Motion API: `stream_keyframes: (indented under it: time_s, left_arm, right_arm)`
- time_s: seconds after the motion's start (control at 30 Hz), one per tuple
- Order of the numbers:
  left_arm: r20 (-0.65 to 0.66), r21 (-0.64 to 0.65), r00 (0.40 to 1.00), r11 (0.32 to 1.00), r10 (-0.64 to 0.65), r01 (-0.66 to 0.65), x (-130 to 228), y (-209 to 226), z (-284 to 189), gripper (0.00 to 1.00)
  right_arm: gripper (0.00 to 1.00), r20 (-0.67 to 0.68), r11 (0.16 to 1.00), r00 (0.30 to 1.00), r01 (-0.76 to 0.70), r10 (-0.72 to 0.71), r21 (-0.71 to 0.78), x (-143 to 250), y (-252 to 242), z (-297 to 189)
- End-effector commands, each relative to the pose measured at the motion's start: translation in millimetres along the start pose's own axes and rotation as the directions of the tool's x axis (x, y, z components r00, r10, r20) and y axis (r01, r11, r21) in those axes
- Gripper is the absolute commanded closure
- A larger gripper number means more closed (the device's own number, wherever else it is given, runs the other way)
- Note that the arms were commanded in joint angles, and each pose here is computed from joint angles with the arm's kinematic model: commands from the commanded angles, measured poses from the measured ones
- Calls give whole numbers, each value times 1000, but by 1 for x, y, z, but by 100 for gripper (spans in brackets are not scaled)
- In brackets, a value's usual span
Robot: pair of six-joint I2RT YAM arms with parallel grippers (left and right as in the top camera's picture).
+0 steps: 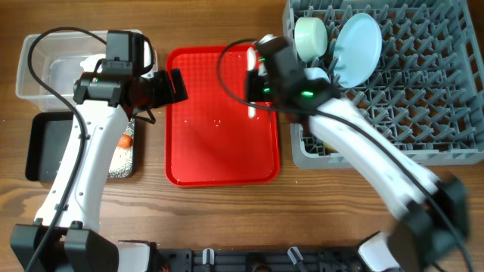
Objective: Sort waste into correct bins and load items into the dishwasher rack
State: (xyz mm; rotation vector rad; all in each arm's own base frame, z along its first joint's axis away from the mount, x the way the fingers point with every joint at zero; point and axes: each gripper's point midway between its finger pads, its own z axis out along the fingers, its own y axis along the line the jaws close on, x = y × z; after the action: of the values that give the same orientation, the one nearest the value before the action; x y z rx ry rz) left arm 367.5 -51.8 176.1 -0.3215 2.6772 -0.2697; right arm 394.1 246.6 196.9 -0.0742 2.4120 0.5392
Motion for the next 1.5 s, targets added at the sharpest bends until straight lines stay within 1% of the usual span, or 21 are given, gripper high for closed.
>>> stream_keyframes:
  time_s: [0.0,0.03,0.07,0.13,0.2,0.27,0.47,0.53,0.63,0.73,0.87,0.9,0.97,1.03,1.13,1.23,1.3,1.33,1.4,1.43,1.47]
  left_arm:
    - [29,18,999,1000,19,-20,-6,-4,-9,0]
    - [29,18,999,1000,19,-20,-6,-4,-9,0]
    - [28,18,999,1000,19,-20,-6,-4,-9,0]
    - [29,18,999,1000,19,-20,-6,-4,-9,0]
    - [29,18,999,1000,19,-20,-6,-4,-9,0]
    - [29,18,999,1000,19,-20,-6,-4,-9,0]
    - [29,18,999,1000,19,-20,-6,-4,-9,0]
    - [29,18,999,1000,19,-20,-6,-4,-9,0]
    - [29,18,999,1000,19,-20,-6,-4,-9,0]
    - [29,18,999,1000,19,-20,-6,-4,-9,0]
    - [29,18,999,1000,19,-20,-6,-4,-9,0]
    - [29,18,999,1000,19,-20,-6,-4,-9,0]
    - [29,18,999,1000,19,-20,-6,-4,-9,0]
    - [29,18,999,1000,19,-20,-6,-4,-9,0]
    - [29,18,999,1000,19,-20,-6,-4,-9,0]
    - [29,18,999,1000,19,-20,-6,-4,-9,0]
    - [29,18,999,1000,19,-20,-6,-4,-9,0]
    - [29,18,999,1000,19,-20,-6,-4,-9,0]
    - [29,18,999,1000,19,-20,-6,-4,-9,0]
    - [29,18,999,1000,19,-20,-6,-4,-9,0]
    - [29,18,999,1000,19,-20,-6,-4,-9,0]
  right_arm:
    - [96,153,971,981,-145,117,189,-33,-55,-55]
    - [96,186,943,966,-225,183,246,-34,-73,-65]
    - [96,232,889,937,-329,263,319,-32,-98,-75]
    - [96,337,720,843,-534,418,443,-20,-152,-93]
    - [96,427,555,734,-679,528,480,-4,-191,-104]
    - [96,476,467,668,-742,572,481,2,-215,-110]
    - [96,579,233,503,-847,642,477,20,-265,-120]
    - [96,578,204,496,-844,648,496,26,-272,-111]
    - [96,580,132,457,-847,674,515,40,-280,-92]
    - [96,558,97,450,-831,697,548,53,-284,-76]
    - [96,542,93,450,-823,710,561,58,-284,-70]
    - [93,539,93,447,-823,714,560,58,-284,-69]
    - [77,529,96,444,-823,723,560,59,-282,-68]
    - [73,510,102,447,-817,735,568,61,-279,-67]
    - [72,457,176,512,-783,727,596,58,-275,-72]
    - [72,435,267,568,-771,698,578,43,-264,-95]
    - [72,412,385,635,-747,653,542,26,-248,-122]
    - [71,389,463,680,-719,621,518,18,-238,-136]
    - [41,327,612,762,-646,559,458,8,-213,-161]
    - [19,283,680,799,-600,530,422,7,-200,-167]
    - [4,244,736,831,-556,500,387,7,-188,-172]
